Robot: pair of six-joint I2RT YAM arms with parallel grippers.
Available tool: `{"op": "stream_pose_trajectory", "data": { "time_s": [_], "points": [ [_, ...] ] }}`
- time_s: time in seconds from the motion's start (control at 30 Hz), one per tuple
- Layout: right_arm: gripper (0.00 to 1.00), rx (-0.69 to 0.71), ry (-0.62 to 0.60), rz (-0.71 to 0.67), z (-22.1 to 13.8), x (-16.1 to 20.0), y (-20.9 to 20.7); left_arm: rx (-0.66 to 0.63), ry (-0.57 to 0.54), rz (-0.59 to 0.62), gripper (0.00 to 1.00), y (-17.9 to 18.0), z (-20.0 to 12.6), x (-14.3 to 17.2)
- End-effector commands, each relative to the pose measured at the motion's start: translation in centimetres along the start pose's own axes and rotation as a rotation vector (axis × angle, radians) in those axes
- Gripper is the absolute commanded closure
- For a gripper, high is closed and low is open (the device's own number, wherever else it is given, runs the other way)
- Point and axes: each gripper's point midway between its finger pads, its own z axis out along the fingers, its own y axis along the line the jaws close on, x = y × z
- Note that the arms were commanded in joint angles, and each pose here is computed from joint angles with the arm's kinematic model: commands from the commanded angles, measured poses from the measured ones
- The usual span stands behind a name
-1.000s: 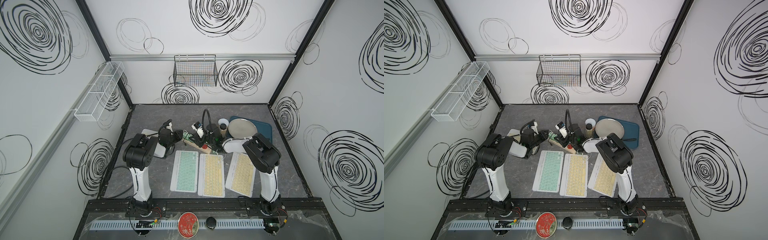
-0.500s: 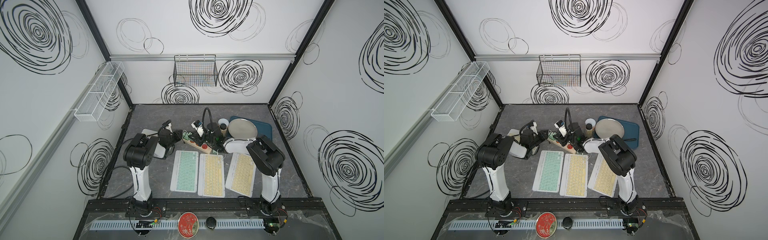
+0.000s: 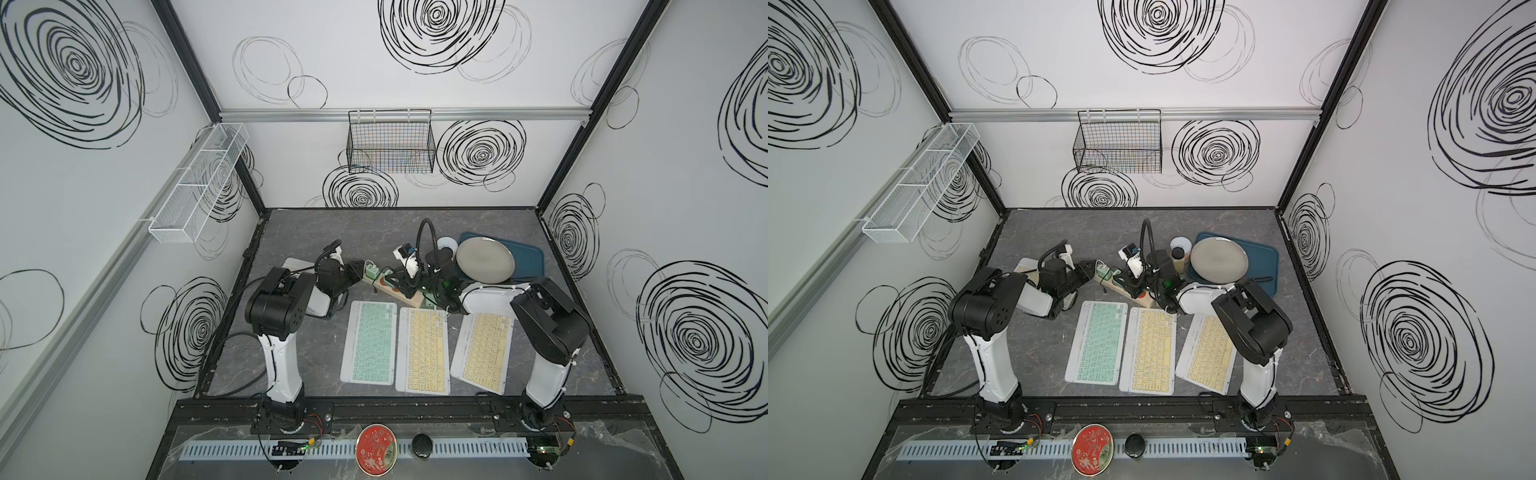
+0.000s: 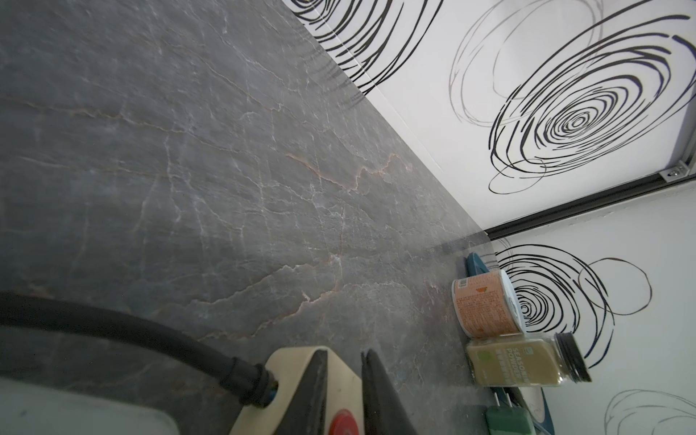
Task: Unplug the wireless keyboard
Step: Remove the plug from the socket, then place the plug at the center of the board.
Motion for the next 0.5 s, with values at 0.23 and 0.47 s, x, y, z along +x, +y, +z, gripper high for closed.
{"op": "stream_pose_trajectory", "data": {
  "time_s": [0.23, 0.47],
  "points": [
    [1.00, 0.273, 0.019, 0.192, -5.7, 0.9, -5.5, -0.130, 0.027, 0.019, 0.75, 1.3, -2.2, -0.3],
    [1.00, 0.443, -0.024, 0.162, -8.3, 2.4, -7.7, -0.149, -0.030, 0.054, 0.73, 0.2, -4.2, -3.0]
  ]
}}
